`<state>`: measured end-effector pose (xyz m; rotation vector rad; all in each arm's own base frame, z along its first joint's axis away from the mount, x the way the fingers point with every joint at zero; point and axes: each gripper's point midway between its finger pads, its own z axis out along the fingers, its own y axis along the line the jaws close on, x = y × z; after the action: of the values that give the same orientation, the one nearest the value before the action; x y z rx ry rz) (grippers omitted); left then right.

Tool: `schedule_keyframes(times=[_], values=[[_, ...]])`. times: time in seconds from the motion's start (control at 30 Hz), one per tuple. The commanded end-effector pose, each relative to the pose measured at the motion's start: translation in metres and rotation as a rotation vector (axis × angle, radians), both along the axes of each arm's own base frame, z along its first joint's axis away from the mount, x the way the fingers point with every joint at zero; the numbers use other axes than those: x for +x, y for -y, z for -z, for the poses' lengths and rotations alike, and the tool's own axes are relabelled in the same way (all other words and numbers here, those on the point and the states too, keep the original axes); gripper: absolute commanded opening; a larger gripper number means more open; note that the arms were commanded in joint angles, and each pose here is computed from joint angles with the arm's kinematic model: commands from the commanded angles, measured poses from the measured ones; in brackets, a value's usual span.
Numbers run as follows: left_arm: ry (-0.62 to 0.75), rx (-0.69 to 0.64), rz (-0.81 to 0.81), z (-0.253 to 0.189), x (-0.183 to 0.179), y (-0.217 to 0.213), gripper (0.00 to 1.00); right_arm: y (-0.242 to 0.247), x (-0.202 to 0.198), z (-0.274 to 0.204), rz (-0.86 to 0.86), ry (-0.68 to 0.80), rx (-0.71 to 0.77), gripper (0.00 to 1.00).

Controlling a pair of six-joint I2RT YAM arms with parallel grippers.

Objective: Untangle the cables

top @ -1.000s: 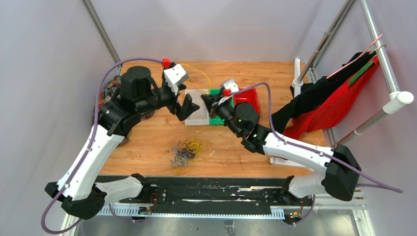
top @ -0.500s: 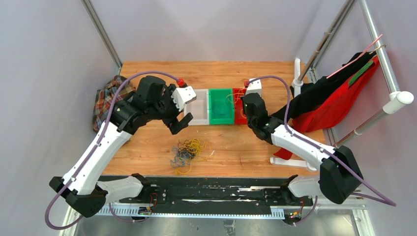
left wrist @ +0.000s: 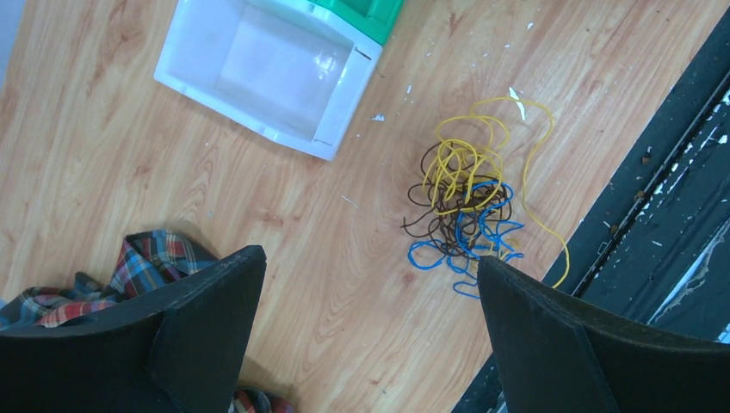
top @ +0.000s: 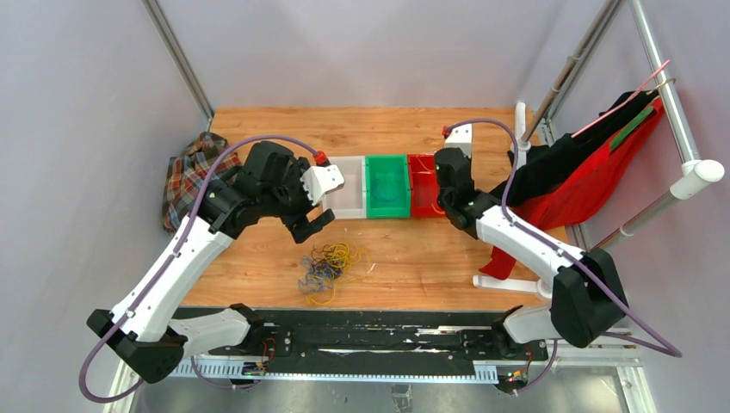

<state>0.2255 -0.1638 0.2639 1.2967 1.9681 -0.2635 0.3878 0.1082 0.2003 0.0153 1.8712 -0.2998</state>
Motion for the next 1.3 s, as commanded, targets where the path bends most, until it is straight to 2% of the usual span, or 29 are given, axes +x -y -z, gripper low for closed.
schedule_keyframes(times=[0.0, 0.13, 0.43, 0.53, 0.87, 1.17, 1.27], values=[[0.026, -0.004, 0.003, -0.005, 0.000, -0.003, 0.98, -0.006, 0.029, -0.052, -0.005, 0.147, 0.035, 0.01], [0.033, -0.009, 0.006, -0.007, -0.002, -0.003, 0.98, -0.011, 0.047, -0.062, -0.011, 0.210, -0.010, 0.01], [0.031, -0.014, 0.015, -0.003, -0.009, -0.006, 0.98, -0.022, 0.070, -0.025, -0.040, 0.191, -0.035, 0.01], [0.031, -0.016, 0.018, -0.004, -0.009, -0.005, 0.98, -0.018, 0.062, -0.001, -0.041, 0.144, -0.061, 0.01], [0.016, -0.029, 0.014, -0.006, -0.005, 0.000, 0.98, -0.013, 0.020, 0.058, -0.105, -0.008, 0.001, 0.01], [0.021, -0.018, 0.000, -0.004, -0.006, -0.004, 0.98, -0.035, 0.043, 0.086, -0.139, -0.191, -0.044, 0.01], [0.020, 0.015, -0.028, 0.001, -0.001, -0.009, 0.98, -0.036, 0.054, 0.100, -0.099, -0.256, -0.030, 0.01]])
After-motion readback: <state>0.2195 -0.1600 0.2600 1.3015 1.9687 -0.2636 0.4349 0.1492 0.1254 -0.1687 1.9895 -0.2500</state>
